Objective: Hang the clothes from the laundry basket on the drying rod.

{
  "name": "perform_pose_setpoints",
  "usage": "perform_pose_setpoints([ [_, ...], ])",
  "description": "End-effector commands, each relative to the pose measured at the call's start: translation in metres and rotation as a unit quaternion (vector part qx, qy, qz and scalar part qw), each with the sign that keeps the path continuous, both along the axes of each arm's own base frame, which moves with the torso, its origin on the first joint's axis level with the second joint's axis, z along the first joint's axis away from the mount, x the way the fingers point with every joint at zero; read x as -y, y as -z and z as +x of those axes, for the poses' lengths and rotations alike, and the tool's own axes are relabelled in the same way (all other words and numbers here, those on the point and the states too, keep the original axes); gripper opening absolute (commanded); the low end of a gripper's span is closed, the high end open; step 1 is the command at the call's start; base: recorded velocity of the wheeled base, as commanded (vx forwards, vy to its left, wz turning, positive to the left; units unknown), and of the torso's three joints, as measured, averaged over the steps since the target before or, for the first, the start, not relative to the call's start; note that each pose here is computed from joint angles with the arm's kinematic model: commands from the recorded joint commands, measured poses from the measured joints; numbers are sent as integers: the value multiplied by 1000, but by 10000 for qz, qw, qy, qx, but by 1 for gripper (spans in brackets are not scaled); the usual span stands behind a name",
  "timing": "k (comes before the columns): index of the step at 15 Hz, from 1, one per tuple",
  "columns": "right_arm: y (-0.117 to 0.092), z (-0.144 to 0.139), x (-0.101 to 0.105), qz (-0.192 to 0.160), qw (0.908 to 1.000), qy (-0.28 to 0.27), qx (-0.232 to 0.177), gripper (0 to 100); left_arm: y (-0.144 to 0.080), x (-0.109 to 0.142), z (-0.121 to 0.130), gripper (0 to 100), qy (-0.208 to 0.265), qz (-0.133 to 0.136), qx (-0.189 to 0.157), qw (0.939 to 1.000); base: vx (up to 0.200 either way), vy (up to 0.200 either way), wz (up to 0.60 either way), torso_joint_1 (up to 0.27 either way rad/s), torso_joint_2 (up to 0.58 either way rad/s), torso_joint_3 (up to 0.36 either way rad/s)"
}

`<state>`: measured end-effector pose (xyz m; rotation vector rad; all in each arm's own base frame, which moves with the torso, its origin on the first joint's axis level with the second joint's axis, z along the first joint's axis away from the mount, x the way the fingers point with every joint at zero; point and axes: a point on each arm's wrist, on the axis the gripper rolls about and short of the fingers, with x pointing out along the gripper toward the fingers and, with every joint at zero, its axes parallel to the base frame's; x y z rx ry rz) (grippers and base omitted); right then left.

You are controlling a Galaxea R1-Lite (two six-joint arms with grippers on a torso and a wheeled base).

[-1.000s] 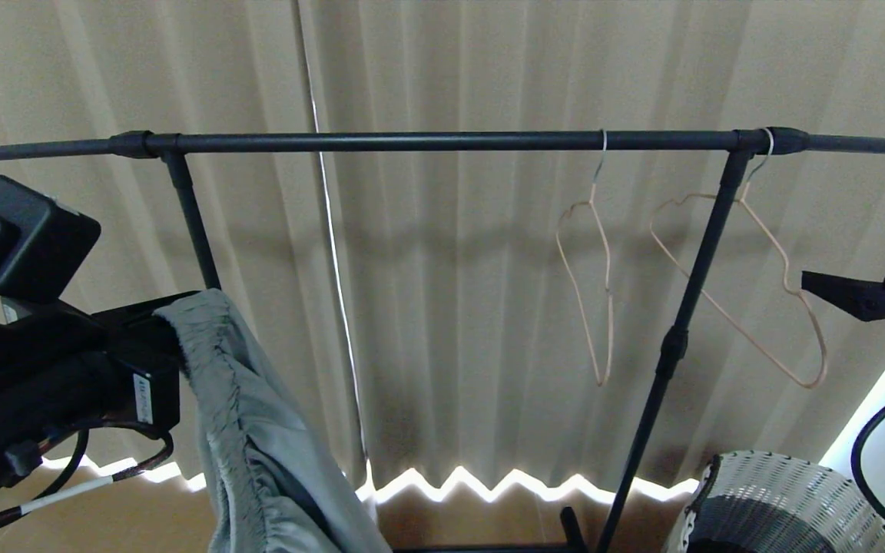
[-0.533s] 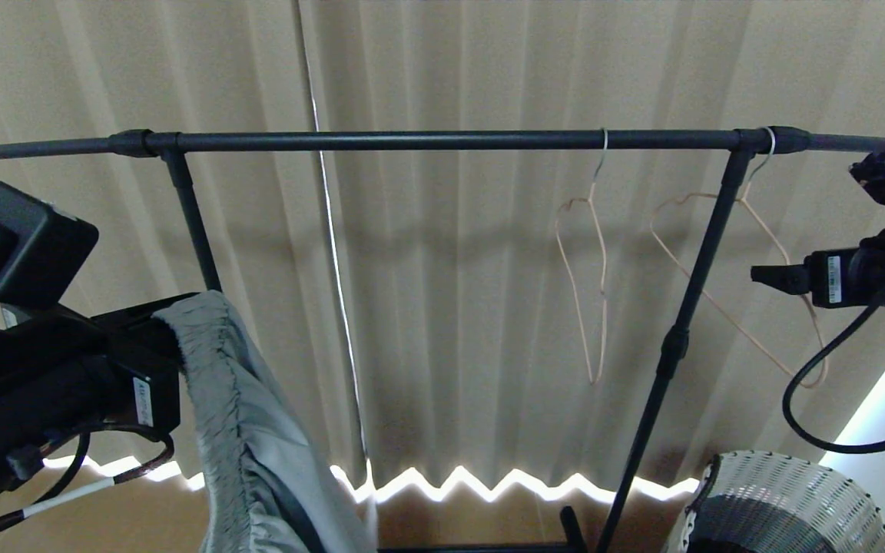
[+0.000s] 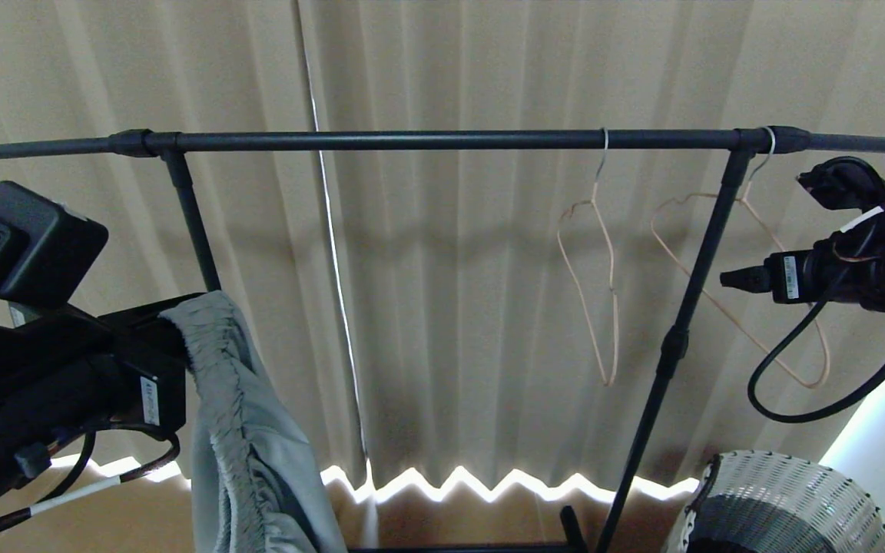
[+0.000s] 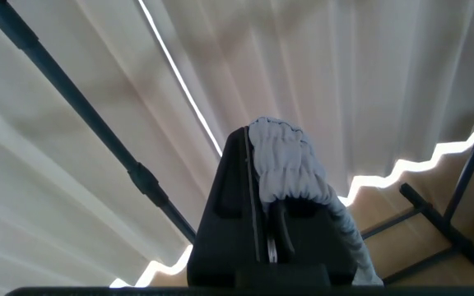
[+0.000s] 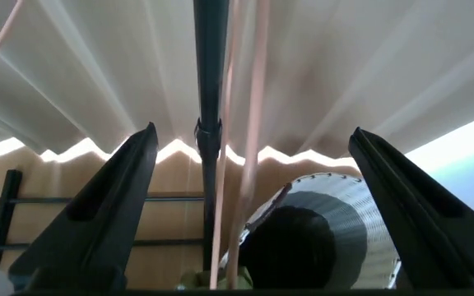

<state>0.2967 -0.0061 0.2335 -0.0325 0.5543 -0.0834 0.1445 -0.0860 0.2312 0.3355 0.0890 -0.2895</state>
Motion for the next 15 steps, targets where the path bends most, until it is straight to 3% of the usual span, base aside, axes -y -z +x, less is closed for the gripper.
perform_pose_setpoints([
  [1,1,2,0,4,10000,-4,-8,100,0,0,1,0,-3,2,-2,10000,0,0,0,0,0,0],
  [2,1,2,0,4,10000,-4,-8,0,0,0,1,0,-3,2,-2,10000,0,0,0,0,0,0],
  [9,0,1,1,-59,9999,91,6,0,1,0,0,0,-3,11,-15,10000,0,0,0,0,0,0],
  [15,-15,-6,4,-200,9983,389,387,0,1,0,1,0,-24,30,-16,10000,0,0,0,0,0,0],
])
